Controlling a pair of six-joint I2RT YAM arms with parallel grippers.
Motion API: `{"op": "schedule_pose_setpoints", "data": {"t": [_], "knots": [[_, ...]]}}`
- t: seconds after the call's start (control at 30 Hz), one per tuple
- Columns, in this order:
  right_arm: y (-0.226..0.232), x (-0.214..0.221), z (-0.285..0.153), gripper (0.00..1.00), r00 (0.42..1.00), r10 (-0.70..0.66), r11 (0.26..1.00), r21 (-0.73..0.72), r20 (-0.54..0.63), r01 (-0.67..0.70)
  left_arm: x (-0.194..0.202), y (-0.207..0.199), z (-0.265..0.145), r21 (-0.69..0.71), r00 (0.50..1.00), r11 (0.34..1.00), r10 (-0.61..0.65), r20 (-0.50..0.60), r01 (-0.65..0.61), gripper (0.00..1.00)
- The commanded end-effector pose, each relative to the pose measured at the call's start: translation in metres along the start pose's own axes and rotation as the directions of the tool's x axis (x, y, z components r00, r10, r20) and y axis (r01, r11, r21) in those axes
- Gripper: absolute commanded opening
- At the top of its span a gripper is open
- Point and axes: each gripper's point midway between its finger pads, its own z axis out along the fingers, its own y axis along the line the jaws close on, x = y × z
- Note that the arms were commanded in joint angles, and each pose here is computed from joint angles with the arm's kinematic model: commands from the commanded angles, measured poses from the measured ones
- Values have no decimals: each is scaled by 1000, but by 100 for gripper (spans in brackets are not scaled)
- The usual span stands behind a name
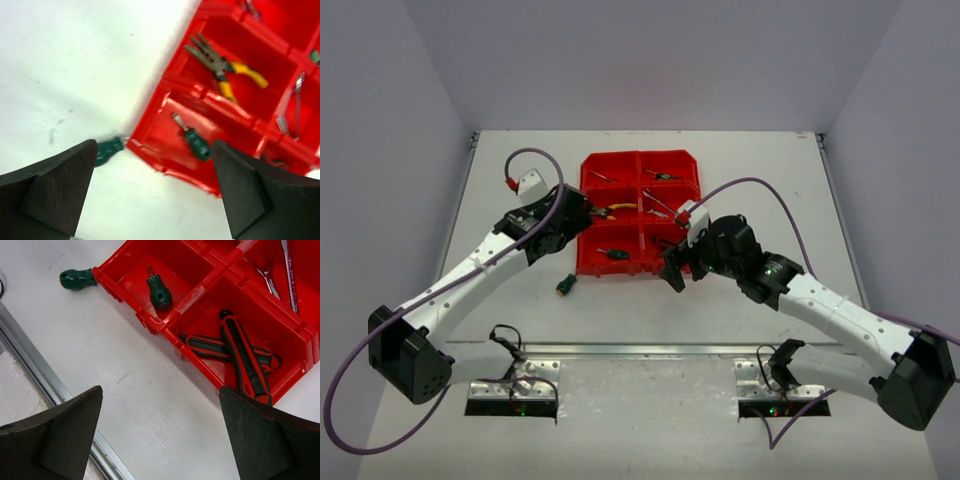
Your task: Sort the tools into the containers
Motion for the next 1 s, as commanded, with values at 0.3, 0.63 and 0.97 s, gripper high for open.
{"op": "schedule_pose_setpoints", "data": {"t": [0.3, 0.63, 0.97], "knots": [[10, -11, 1, 99, 999, -17, 998, -61, 46, 20, 36, 87, -16, -342, 896, 897, -372, -241, 280, 100], [11, -9, 3, 99, 999, -15, 997, -69, 40, 18, 83, 76, 13, -551, 624, 585, -769, -143, 595, 89], [18, -14, -2, 99, 998, -10, 995, -103, 69, 17, 126, 62, 55, -619, 505, 451, -857, -100, 642, 89]]}}
